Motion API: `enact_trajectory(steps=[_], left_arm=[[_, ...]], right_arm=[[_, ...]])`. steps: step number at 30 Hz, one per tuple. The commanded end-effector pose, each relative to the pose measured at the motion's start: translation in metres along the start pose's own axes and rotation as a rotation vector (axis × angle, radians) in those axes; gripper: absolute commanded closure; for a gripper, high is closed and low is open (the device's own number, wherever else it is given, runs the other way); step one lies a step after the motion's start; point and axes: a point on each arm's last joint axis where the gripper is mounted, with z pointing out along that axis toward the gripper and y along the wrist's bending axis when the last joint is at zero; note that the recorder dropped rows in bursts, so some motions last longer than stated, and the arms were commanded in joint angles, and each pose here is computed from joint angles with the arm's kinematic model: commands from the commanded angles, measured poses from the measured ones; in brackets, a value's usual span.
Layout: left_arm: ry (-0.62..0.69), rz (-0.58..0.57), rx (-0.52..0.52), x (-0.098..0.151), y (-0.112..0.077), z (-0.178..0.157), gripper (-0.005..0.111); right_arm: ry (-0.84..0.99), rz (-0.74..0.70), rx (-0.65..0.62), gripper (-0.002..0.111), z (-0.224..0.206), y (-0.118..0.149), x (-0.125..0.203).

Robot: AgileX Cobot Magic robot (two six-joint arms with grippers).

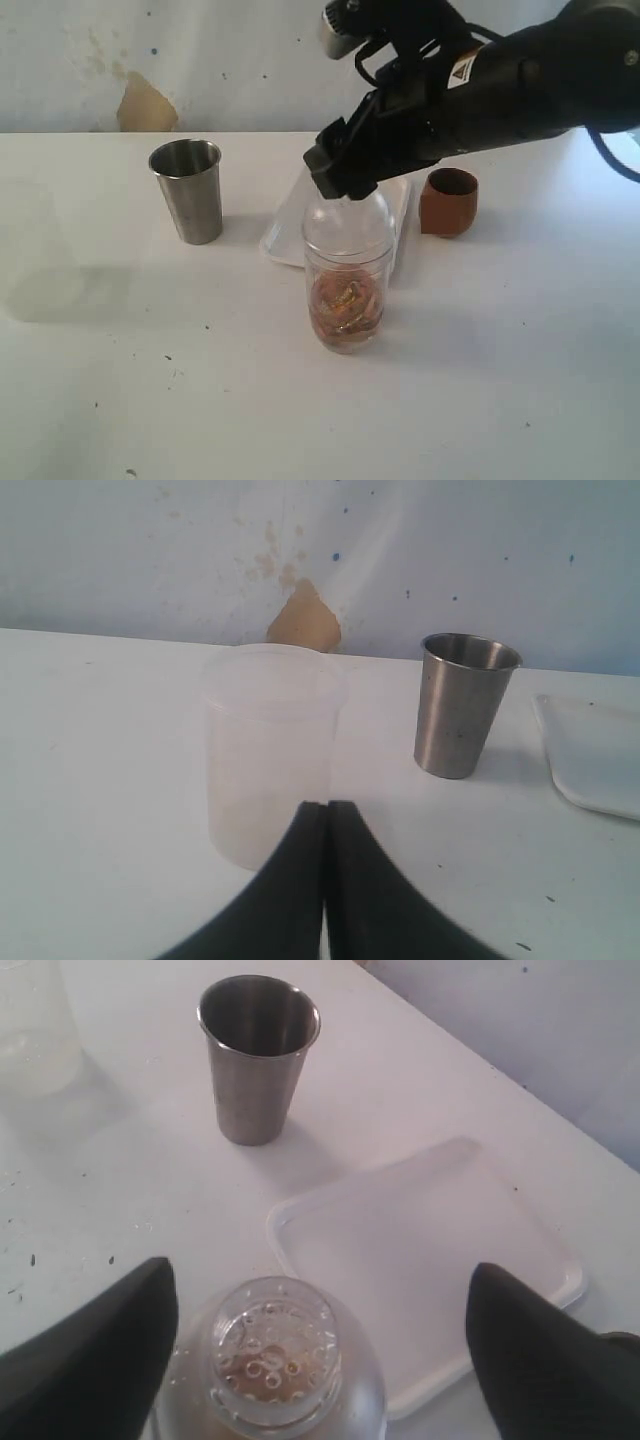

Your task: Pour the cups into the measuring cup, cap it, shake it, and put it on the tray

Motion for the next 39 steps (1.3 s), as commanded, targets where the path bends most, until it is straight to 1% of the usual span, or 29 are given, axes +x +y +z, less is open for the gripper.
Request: enact_trajectory(steps=[1,5,10,13,15,18,24,25,28,31,32,39], left_arm=[[-0.008,0.005,-0.004,0.001,0.0,0.0,0.107],[-0.008,0.005,-0.004,0.001,0.0,0.0,0.107],[-0.008,0.005,-0.004,0.001,0.0,0.0,0.107],[-0.008,0.005,-0.004,0.001,0.0,0.0,0.107],[-0.008,0.005,-0.004,0.001,0.0,0.0,0.107],[-0.008,0.005,-0.004,0.001,0.0,0.0,0.107],[-0.008,0.005,-0.004,0.001,0.0,0.0,0.107],[-0.008,0.005,-0.004,0.001,0.0,0.0,0.107],[-0.008,0.005,-0.004,0.001,0.0,0.0,0.107],[-0.008,0.005,-0.004,0.001,0.0,0.0,0.107],[-0.008,0.005,-0.004,0.001,0.0,0.0,0.107],[-0.008,0.005,-0.004,0.001,0.0,0.0,0.107]], right_arm=[[0.032,0.024,-0.008,0.035,0.006,0.001,0.004],[0.073,0.026,-0.02,0.035,0.015,0.002,0.01],[0.084,0.028,-0.019,0.035,0.023,0.002,0.014],[0.085,0.028,-0.019,0.038,0.023,0.002,0.014],[0.086,0.028,-0.02,0.043,0.023,0.002,0.014],[0.1,0.028,-0.025,0.053,0.023,0.002,0.015],[0.131,0.028,-0.038,0.079,0.023,0.004,0.018],[0.134,0.029,-0.04,0.085,0.023,0.004,0.018],[0.136,0.029,-0.04,0.097,0.023,0.004,0.018],[0.135,0.036,-0.043,0.107,0.023,0.004,0.018],[0.134,0.044,-0.046,0.108,0.023,0.004,0.018],[0.116,0.067,-0.048,0.108,0.023,0.005,0.016]])
